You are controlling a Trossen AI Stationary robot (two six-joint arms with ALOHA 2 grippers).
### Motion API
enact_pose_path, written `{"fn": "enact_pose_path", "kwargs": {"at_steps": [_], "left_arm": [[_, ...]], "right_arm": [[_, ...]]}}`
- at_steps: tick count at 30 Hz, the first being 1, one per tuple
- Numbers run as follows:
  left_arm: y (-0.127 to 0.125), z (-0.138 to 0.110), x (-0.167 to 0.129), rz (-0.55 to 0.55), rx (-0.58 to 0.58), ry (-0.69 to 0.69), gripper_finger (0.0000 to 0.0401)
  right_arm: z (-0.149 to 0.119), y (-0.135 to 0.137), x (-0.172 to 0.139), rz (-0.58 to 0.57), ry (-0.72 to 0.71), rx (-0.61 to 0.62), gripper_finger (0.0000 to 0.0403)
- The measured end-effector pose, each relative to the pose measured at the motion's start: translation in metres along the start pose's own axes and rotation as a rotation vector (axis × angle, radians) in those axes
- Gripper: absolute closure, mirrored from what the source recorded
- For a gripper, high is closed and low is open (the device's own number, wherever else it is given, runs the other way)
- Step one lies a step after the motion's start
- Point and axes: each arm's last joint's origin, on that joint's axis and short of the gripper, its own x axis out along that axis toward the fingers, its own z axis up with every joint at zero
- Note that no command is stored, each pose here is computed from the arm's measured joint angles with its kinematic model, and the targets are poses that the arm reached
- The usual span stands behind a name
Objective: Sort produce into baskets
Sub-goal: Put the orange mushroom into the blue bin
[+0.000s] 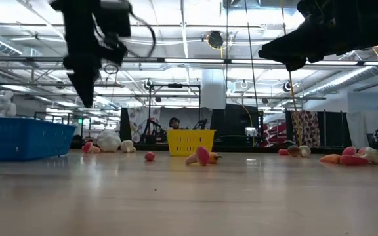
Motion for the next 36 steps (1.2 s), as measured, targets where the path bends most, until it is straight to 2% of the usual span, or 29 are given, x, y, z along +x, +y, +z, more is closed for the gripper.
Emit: {"fn": "enact_pose_path", "kwargs": {"at_steps": [4, 10, 16, 25, 28, 36], "left_arm": [[0.017, 0.015, 0.022, 0.001, 0.047, 0.02, 0.0196], [0.027, 0.026, 0.05, -0.002, 0.149, 0.083, 0.0195], [0.031, 0.028, 0.056, 0.001, 0.14, 0.084, 0.0195], [0.033, 0.019, 0.062, -0.021, 0.127, 0.143, 0.0193], [0.036, 0.018, 0.063, -0.02, 0.116, 0.148, 0.0176], [0.037, 0.019, 0.064, -0.017, 0.108, 0.135, 0.0099]], "right_arm": [[0.0, 0.0, 0.0, 0.0, 0.003, 0.012, 0.0287], [-0.003, 0.0, 0.0, 0.001, 0.029, 0.006, 0.0287], [-0.009, 0.0, 0.0, 0.002, 0.097, -0.012, 0.0287], [-0.01, -0.007, 0.001, -0.032, 0.104, -0.012, 0.0287], [-0.01, -0.009, 0.001, -0.04, 0.104, -0.01, 0.0287], [-0.01, -0.012, 0.002, -0.055, 0.106, -0.011, 0.0287]]}}
